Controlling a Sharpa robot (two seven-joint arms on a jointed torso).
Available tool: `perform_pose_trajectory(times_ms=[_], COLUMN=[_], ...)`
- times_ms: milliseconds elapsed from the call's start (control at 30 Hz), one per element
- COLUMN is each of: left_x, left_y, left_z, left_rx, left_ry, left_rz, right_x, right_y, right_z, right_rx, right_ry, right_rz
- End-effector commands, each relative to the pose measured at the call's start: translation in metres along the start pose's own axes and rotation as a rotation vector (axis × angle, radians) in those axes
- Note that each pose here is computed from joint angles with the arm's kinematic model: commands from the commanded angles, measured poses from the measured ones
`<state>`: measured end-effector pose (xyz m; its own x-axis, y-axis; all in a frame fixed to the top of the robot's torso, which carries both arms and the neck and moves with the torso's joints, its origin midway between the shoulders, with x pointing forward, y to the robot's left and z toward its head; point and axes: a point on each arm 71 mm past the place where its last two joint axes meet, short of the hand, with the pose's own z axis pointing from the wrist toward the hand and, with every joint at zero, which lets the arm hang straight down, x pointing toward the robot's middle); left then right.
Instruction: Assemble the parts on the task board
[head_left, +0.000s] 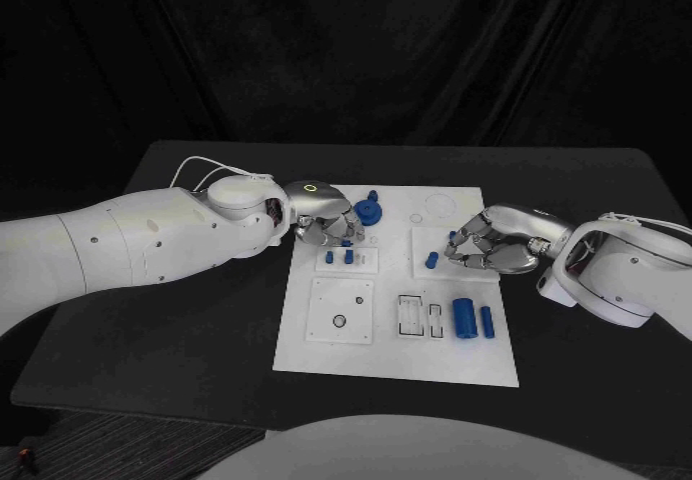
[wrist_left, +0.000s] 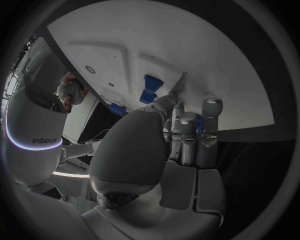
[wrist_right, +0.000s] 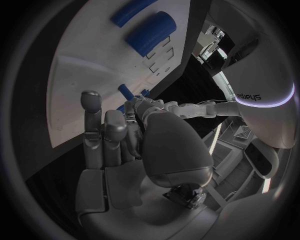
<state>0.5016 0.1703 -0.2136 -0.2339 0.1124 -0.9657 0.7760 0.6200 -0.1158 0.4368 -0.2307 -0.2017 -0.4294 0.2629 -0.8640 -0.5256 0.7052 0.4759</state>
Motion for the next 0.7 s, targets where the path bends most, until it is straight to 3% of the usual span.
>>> perform_pose_trajectory(times_ms=[33,700], left_x=[0.0022,0.0009], left_y=[-0.0036,-0.0040], left_z=[0.0016,0.0029], left_rx=[0.025,0.034], left_ry=[-0.015,-0.034], left_rz=[0.005,0.012], right_x=[0.0013,0.0017], right_y=[-0.0019,-0.0020], right_z=[-0.0002,0.0008], right_rx=[0.022,0.025], right_ry=[0.006,0.006], right_rz=[0.011,0.012])
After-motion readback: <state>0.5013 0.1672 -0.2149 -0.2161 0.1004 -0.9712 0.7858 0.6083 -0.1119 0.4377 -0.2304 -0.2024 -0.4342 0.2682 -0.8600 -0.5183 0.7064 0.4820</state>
